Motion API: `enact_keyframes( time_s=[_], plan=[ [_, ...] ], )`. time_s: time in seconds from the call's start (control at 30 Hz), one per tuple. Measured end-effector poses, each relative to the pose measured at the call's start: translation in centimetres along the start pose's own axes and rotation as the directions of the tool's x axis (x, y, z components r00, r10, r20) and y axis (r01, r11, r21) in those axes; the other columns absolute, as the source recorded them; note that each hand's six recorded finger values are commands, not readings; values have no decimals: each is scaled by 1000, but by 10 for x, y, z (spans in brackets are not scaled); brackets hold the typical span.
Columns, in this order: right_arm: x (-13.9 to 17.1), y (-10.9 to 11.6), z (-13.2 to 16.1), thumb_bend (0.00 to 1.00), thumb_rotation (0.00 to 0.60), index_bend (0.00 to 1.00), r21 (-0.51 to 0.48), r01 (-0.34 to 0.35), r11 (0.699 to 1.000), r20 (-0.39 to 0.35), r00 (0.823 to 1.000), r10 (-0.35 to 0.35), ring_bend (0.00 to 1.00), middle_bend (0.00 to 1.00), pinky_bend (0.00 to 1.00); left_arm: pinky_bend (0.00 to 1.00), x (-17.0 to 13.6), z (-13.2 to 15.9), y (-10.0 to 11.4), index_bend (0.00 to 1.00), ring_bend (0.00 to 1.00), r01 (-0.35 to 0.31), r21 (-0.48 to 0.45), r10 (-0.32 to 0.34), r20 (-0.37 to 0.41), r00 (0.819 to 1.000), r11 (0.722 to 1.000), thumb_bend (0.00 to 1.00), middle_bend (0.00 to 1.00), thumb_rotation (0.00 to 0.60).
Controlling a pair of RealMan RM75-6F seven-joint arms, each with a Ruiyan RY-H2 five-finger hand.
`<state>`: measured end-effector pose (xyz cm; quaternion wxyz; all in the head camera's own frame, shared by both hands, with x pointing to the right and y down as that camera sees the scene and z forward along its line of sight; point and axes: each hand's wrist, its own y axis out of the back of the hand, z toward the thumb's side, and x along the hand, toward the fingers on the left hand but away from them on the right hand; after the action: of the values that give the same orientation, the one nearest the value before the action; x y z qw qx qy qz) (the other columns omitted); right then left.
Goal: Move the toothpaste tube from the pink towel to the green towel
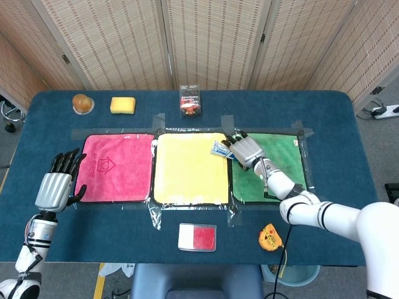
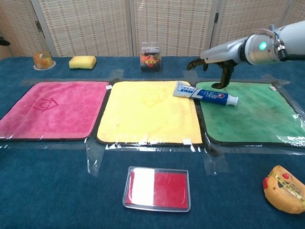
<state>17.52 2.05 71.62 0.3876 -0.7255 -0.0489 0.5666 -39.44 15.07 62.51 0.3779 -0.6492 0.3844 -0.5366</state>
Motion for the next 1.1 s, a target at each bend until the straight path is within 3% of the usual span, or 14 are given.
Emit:
enact_keyframes(
  time_s=[0.27, 0.6, 0.87, 1.1],
  plan=[
    [-25, -5, 5, 493, 600, 0, -35, -51, 998, 40, 998, 53, 151, 57, 0, 9, -2, 0, 0, 103, 19, 1, 3, -1, -1, 1000, 1000, 428, 51, 600],
    [-42, -16, 17, 494, 600, 0, -12, -94, 996, 42, 995, 94, 145, 73, 0, 9, -3, -1, -1, 103, 19, 7, 6, -7, -8, 1000, 1000, 428, 51, 600],
    [-35, -23, 20, 494, 600, 20, -11, -111, 994, 14, 994, 111, 172, 94, 0, 9, -4, -4, 0, 103, 19, 6, 6, -6, -14, 1000, 1000, 428, 51, 600],
    [-10, -35, 18, 494, 600, 35, 37, -141, 989, -37, 989, 142, 166, 109, 0, 9, -3, 0, -1, 103, 19, 7, 7, -7, -3, 1000, 1000, 428, 51, 600]
  ],
)
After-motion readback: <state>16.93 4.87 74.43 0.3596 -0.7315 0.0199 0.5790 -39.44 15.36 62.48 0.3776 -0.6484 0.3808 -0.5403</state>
